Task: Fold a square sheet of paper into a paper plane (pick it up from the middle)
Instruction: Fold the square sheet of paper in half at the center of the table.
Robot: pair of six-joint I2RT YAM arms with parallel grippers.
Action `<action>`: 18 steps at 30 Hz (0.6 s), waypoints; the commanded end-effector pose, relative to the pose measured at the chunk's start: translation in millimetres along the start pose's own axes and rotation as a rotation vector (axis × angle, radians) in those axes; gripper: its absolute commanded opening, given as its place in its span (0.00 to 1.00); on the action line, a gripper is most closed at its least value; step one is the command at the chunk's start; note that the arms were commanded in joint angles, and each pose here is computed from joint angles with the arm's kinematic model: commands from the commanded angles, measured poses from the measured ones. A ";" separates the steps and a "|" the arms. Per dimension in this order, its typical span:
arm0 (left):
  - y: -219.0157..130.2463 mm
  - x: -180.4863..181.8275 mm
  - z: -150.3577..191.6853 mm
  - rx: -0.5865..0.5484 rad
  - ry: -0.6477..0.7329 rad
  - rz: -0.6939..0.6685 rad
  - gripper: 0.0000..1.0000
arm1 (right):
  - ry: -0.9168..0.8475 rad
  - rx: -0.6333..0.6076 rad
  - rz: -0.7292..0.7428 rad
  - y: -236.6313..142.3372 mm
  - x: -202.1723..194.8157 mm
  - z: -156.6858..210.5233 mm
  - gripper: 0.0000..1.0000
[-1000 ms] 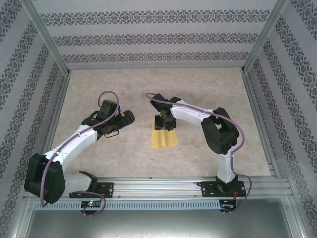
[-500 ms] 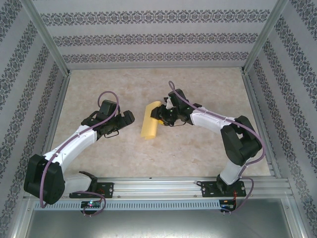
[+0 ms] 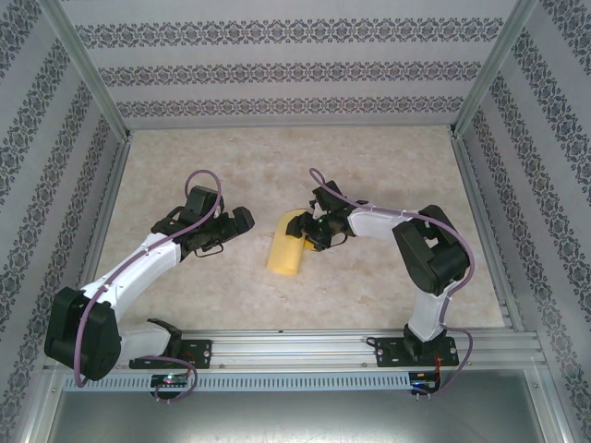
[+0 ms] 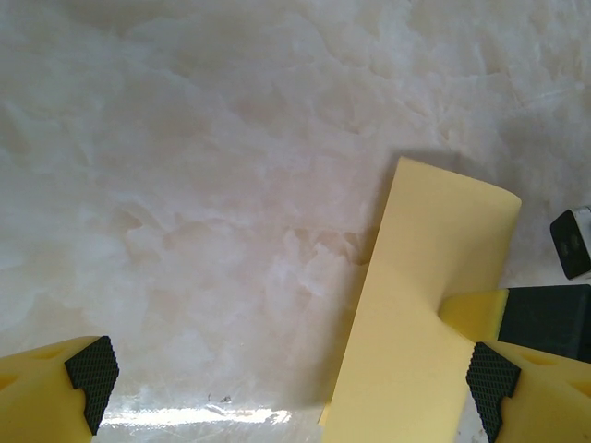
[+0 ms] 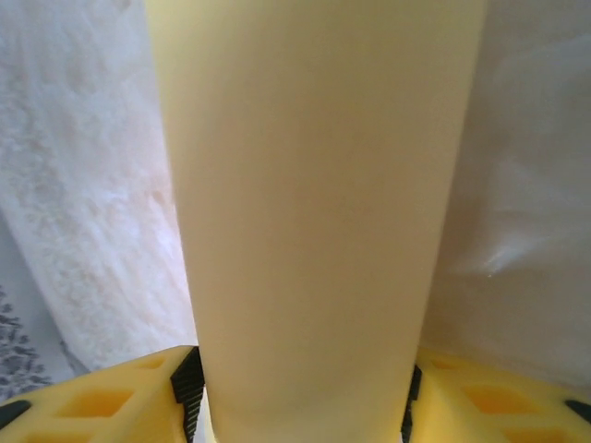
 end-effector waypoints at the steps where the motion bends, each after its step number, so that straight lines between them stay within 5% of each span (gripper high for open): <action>1: -3.8 -2.6 -6.6 -0.027 0.005 0.031 1.00 | -0.065 -0.042 0.069 -19.0 -0.1 -3.7 0.64; 18: 9.1 -29.4 -5.0 0.033 0.064 0.182 1.00 | -0.023 -0.128 0.277 -37.4 -32.9 -1.8 0.70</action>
Point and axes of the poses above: each hand's point on the last joint's axis, 136 mm out from that joint toward the fingers, its own y axis out along the fingers, its own x axis along the line the jaws close on, z = x × y, the point moved 4 cm from there along -y, back along the fingers, and after that the axes turned 7 degrees about y, right-handed, at the moved point
